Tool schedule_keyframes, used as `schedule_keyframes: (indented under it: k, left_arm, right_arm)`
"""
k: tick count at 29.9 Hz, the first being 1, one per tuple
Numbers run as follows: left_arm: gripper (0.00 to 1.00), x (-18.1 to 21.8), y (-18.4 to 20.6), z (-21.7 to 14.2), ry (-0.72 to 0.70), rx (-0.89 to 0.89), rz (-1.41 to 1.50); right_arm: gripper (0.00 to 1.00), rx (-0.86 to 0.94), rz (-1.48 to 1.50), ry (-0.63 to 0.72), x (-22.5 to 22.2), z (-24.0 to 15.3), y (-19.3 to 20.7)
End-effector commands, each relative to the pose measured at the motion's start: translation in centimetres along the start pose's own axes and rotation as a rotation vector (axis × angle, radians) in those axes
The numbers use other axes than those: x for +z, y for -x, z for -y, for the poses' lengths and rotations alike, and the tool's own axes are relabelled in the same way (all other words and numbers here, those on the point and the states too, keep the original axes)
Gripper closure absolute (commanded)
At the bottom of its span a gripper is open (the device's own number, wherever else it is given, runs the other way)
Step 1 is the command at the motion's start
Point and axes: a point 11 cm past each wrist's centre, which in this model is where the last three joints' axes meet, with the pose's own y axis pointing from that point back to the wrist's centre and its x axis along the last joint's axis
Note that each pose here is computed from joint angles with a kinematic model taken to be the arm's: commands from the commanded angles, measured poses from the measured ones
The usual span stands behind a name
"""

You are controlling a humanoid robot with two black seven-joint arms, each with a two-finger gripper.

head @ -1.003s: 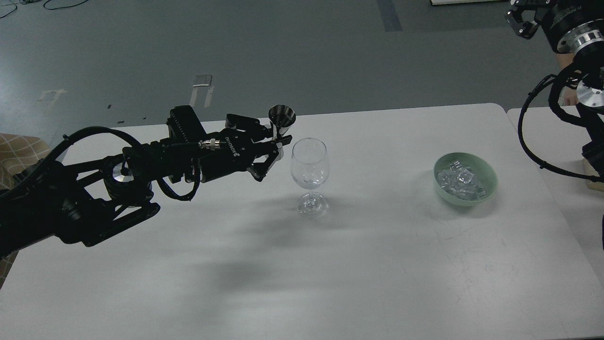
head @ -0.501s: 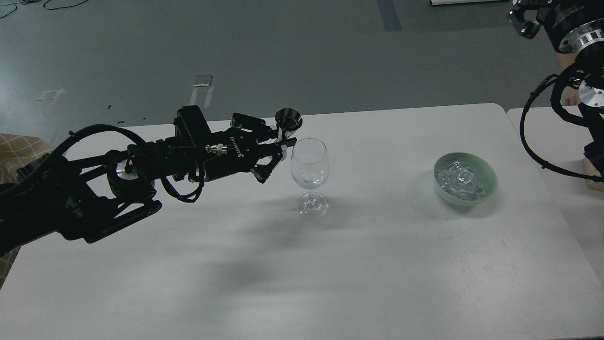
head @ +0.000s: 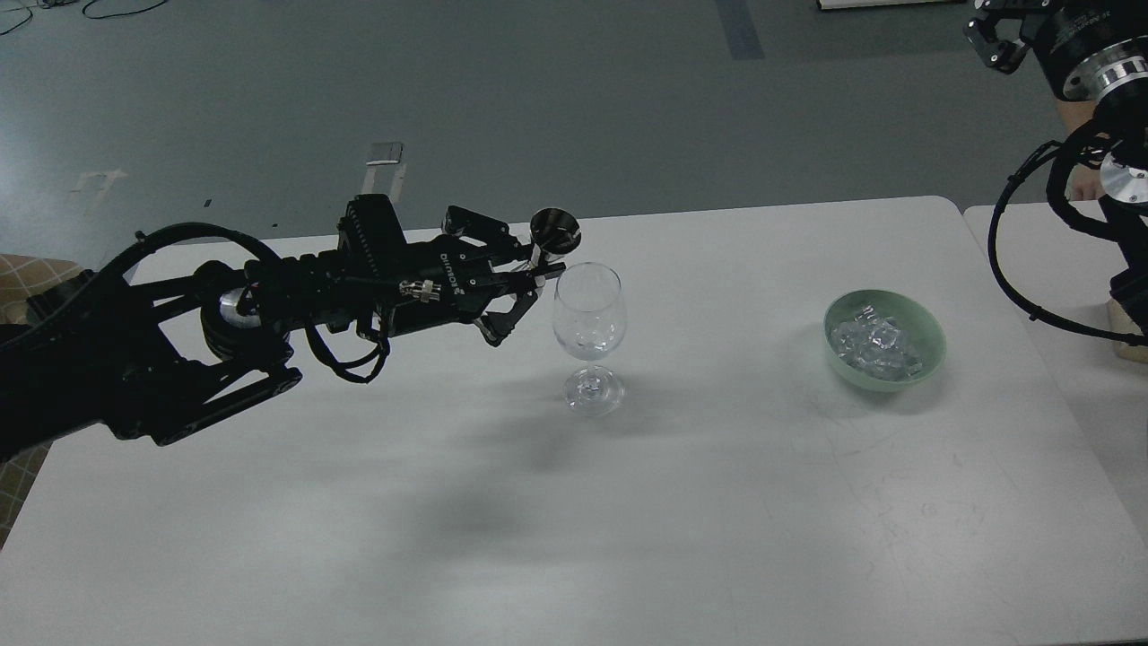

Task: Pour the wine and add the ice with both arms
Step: 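Raise the jigger above the wine glass rim with the left gripper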

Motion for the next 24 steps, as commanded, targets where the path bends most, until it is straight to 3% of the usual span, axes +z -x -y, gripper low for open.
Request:
schedule_keyframes:
  k: [1,24]
  left_arm:
    - [0.87,-0.48,-0.42,-0.05,-0.005,0.002,0.017]
    - [0.87,-1.38,-0.71,-0.33,-0.013,-0.02,0.05]
  right_arm:
    - [0.0,0.0,0.0,0.0,-0.02,0.02,0.0]
    - [0.0,-0.003,0.0,-0.003,-0.14,0.1,0.16]
